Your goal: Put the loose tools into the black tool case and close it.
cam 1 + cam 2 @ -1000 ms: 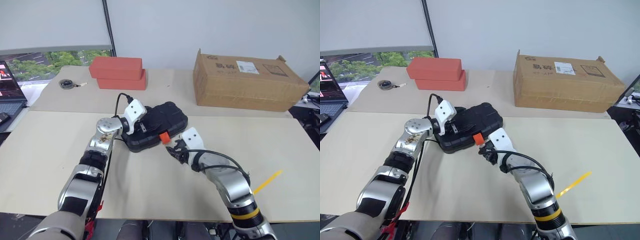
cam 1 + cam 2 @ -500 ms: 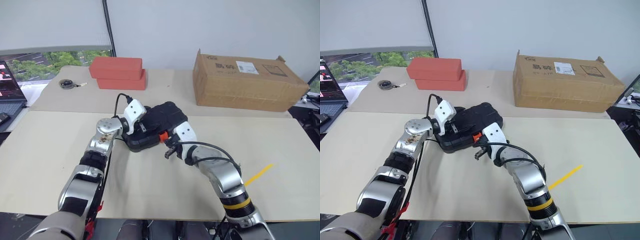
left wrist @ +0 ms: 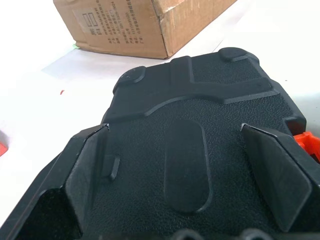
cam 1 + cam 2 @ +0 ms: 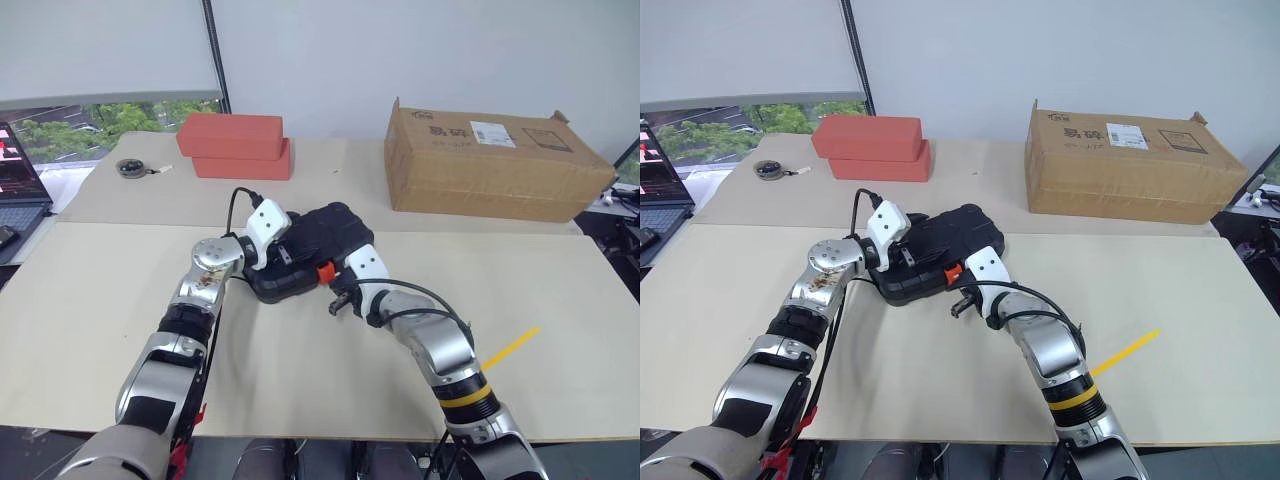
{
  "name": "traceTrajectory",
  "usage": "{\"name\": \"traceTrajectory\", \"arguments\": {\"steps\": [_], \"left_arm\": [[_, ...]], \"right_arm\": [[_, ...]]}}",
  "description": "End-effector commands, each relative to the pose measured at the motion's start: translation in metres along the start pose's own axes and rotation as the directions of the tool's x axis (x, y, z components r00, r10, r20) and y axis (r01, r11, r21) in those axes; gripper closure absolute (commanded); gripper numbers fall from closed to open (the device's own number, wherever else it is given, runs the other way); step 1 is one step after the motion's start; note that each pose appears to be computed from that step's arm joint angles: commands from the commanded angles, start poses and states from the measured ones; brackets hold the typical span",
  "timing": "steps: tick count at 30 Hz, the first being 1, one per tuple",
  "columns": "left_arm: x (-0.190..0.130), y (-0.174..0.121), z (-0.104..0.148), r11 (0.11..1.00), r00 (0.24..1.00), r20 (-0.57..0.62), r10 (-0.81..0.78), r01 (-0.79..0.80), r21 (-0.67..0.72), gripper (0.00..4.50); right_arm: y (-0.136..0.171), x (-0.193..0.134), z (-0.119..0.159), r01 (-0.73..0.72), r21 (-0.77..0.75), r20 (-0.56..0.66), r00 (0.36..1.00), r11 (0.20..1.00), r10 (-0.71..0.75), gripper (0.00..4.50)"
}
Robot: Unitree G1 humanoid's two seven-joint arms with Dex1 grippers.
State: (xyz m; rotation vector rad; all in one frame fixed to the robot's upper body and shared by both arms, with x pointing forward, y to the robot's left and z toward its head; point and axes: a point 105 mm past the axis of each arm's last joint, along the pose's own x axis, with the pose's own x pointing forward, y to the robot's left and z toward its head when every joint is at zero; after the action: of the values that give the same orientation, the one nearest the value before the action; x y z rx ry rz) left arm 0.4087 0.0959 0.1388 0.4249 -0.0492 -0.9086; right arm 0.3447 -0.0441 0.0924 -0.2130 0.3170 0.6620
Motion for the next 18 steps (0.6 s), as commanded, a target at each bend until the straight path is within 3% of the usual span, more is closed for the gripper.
{"name": "traceTrajectory", "arguments": {"steps": [1, 3, 7, 10, 12, 15, 18], "left_arm": [[-0.012, -0.005, -0.03, 0.994, 0.997, -0.073, 0.014, -0.021, -0.105, 0.0], [-0.026, 0.01, -0.016, 0.989, 0.997, -0.001, 0.073, -0.073, -0.126, 0.0], [-0.063, 0.031, 0.006, 0.97, 0.979, 0.097, 0.178, -0.158, -0.183, 0.0], [-0.102, 0.033, 0.013, 0.955, 0.963, 0.11, 0.245, -0.219, -0.201, 0.0], [-0.123, 0.028, 0.012, 0.94, 0.955, 0.095, 0.282, -0.255, -0.229, 0.0], [-0.151, 0.012, 0.003, 0.923, 0.947, 0.038, 0.318, -0.3, -0.242, 0.0], [-0.17, -0.004, -0.007, 0.899, 0.94, -0.016, 0.341, -0.331, -0.286, 0.0]], "right_arm": [[-0.009, -0.018, 0.025, -0.011, -0.059, 0.126, 0.992, 0.998, 0.018, 4.45], [-0.02, -0.031, 0.012, -0.018, -0.083, 0.104, 0.994, 0.996, 0.026, 4.45], [-0.04, -0.059, 0.004, -0.031, -0.166, 0.17, 0.984, 0.986, 0.059, 4.45], [-0.056, -0.082, 0.001, -0.046, -0.197, 0.286, 0.953, 0.979, 0.102, 4.45], [-0.067, -0.094, -0.009, -0.055, -0.205, 0.295, 0.949, 0.977, 0.115, 4.45], [-0.086, -0.107, -0.026, -0.071, -0.177, 0.255, 0.96, 0.982, 0.115, 3.7], [-0.101, -0.119, -0.032, -0.068, -0.155, 0.264, 0.958, 0.986, 0.108, 2.59]]}}
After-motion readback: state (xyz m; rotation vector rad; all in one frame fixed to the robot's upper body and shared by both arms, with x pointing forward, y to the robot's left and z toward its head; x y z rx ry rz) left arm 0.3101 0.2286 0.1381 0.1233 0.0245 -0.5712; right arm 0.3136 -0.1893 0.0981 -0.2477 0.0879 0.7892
